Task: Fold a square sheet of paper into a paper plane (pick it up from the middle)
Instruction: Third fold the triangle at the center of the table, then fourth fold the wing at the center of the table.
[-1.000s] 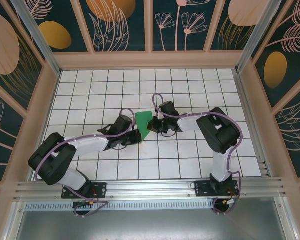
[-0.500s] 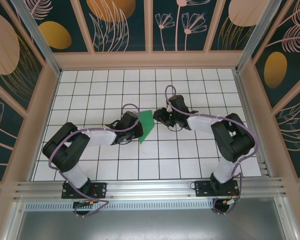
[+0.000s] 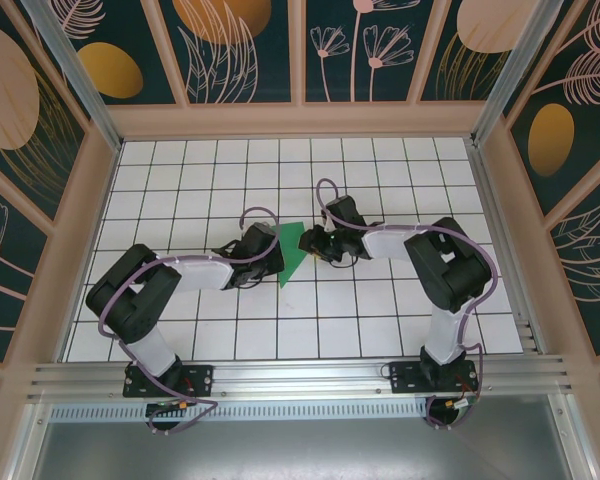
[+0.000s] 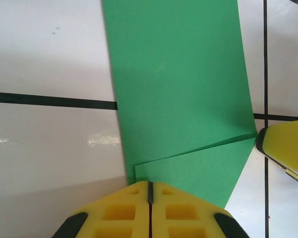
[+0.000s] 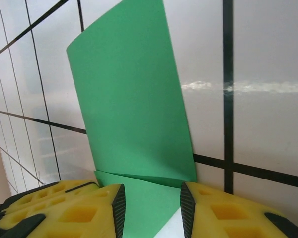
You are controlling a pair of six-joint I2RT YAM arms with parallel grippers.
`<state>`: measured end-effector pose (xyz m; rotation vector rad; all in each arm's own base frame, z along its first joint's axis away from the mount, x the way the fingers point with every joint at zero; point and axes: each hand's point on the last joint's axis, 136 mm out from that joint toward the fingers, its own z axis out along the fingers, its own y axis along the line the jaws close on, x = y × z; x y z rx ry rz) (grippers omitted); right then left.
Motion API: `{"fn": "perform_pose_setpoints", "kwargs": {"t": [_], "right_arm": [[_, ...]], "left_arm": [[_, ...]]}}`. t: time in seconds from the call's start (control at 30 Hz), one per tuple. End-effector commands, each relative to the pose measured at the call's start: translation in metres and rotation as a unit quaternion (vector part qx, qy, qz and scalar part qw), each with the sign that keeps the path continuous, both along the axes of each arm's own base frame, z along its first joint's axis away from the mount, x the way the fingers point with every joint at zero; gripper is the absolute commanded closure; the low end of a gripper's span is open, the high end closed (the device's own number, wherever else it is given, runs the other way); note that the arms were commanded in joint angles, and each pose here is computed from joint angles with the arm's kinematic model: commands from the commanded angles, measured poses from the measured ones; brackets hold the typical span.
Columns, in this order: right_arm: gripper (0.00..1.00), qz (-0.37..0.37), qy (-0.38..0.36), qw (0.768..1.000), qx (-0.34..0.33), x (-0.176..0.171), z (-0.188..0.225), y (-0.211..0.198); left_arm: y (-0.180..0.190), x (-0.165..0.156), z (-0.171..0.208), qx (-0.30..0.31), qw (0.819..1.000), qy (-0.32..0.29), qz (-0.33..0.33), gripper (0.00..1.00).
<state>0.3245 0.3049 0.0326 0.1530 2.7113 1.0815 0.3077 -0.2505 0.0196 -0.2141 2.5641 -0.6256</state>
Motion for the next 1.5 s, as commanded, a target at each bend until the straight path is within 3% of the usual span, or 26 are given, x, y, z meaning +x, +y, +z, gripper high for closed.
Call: {"fn": "perform_pose_setpoints", "kwargs": {"t": [0.0, 0.2, 0.53, 0.83, 0.93, 1.13, 1.47], "right_arm": [[0.61, -0.012, 0.0, 1.0, -0.021, 0.006, -0.002, -0.005], [0.58, -0.026, 0.003, 0.999, -0.023, 0.006, -0.004, -0.011], [0.64, 0.044, -0.002, 0.998, 0.05, -0.007, 0.013, 0.022], [0.86, 0.056, 0.003, 0.996, 0.076, -0.011, 0.013, 0.028], [0.93, 0.04, -0.012, 0.997, 0.068, -0.005, 0.021, 0.023], [0.98, -0.031, -0.061, 0.997, 0.034, 0.01, 0.053, -0.002], [0.98, -0.176, -0.007, 0.984, 0.002, 0.003, 0.047, -0.034]], "left_arm": [[0.005, -0.001, 0.004, 0.005, 1.0, -0.005, 0.012, 0.91], [0.006, -0.001, 0.003, 0.01, 1.0, -0.004, 0.014, 0.9], [0.008, 0.0, 0.007, 0.013, 1.0, -0.009, 0.016, 0.89], [0.016, 0.0, 0.028, 0.021, 0.999, -0.032, 0.02, 0.84], [0.02, 0.0, 0.038, 0.023, 0.998, -0.046, 0.021, 0.78], [0.02, 0.002, 0.063, 0.008, 0.996, -0.092, 0.005, 0.57], [-0.017, -0.007, 0.087, -0.05, 0.975, -0.176, -0.129, 0.34]]}}
